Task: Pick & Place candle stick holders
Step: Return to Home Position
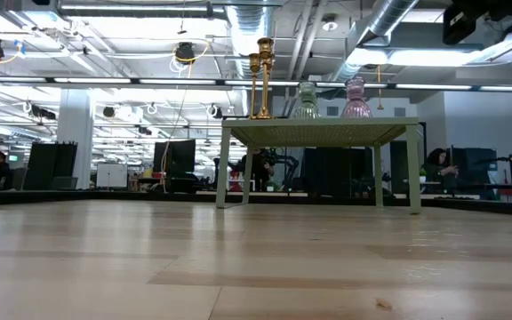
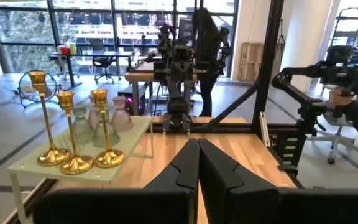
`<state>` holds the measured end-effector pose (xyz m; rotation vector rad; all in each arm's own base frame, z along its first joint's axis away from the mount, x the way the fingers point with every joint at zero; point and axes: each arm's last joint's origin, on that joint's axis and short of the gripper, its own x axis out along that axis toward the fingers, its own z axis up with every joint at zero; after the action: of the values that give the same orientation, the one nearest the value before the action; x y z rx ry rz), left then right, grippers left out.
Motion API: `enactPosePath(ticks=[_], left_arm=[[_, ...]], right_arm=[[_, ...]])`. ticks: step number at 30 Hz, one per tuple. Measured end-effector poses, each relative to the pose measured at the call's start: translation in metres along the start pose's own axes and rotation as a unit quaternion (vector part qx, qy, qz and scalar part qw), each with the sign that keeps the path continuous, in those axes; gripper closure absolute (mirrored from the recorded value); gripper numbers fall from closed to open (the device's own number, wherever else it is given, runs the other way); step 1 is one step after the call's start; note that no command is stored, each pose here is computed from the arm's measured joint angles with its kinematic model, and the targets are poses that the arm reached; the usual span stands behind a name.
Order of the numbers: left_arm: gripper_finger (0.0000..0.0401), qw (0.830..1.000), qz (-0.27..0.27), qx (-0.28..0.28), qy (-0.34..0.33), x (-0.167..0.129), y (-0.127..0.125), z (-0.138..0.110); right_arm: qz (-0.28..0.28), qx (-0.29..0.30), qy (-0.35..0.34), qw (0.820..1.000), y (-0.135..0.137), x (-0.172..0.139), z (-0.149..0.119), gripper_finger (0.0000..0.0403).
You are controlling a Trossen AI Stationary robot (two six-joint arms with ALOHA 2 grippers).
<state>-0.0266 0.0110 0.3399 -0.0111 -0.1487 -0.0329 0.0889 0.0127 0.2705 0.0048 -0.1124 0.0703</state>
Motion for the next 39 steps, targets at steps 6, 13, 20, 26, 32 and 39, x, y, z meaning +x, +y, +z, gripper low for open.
enactPosePath(ticks=[6,13,20,26,32,39], left_arm=[[0.0396,0.999,0.0,-0.006,0.032,0.015,-0.003,-0.019],[0.0396,0.999,0.003,-0.006,0.033,0.042,-0.008,-0.048],[0.0396,0.998,0.004,-0.011,0.054,0.062,-0.013,-0.082],[0.0396,0.996,0.004,-0.007,0.085,0.071,-0.015,-0.105],[0.0396,0.995,-0.004,-0.002,0.099,0.076,-0.016,-0.121],[0.0396,0.998,-0.008,-0.002,0.067,0.081,-0.017,-0.125]], right_arm=[[0.0,-0.028,-0.002,1.0,0.0,0.0,0.0,0.0403],[0.0,-0.025,-0.004,1.0,0.0,0.0,0.0,0.0403],[0.0,-0.025,-0.01,1.0,0.001,0.009,-0.04,0.0403],[0.015,-0.012,-0.004,1.0,0.003,0.01,-0.08,0.0403],[0.016,-0.016,0.031,0.999,0.003,0.01,-0.099,0.0403],[0.018,-0.049,0.042,0.998,0.003,0.009,-0.102,0.0403]])
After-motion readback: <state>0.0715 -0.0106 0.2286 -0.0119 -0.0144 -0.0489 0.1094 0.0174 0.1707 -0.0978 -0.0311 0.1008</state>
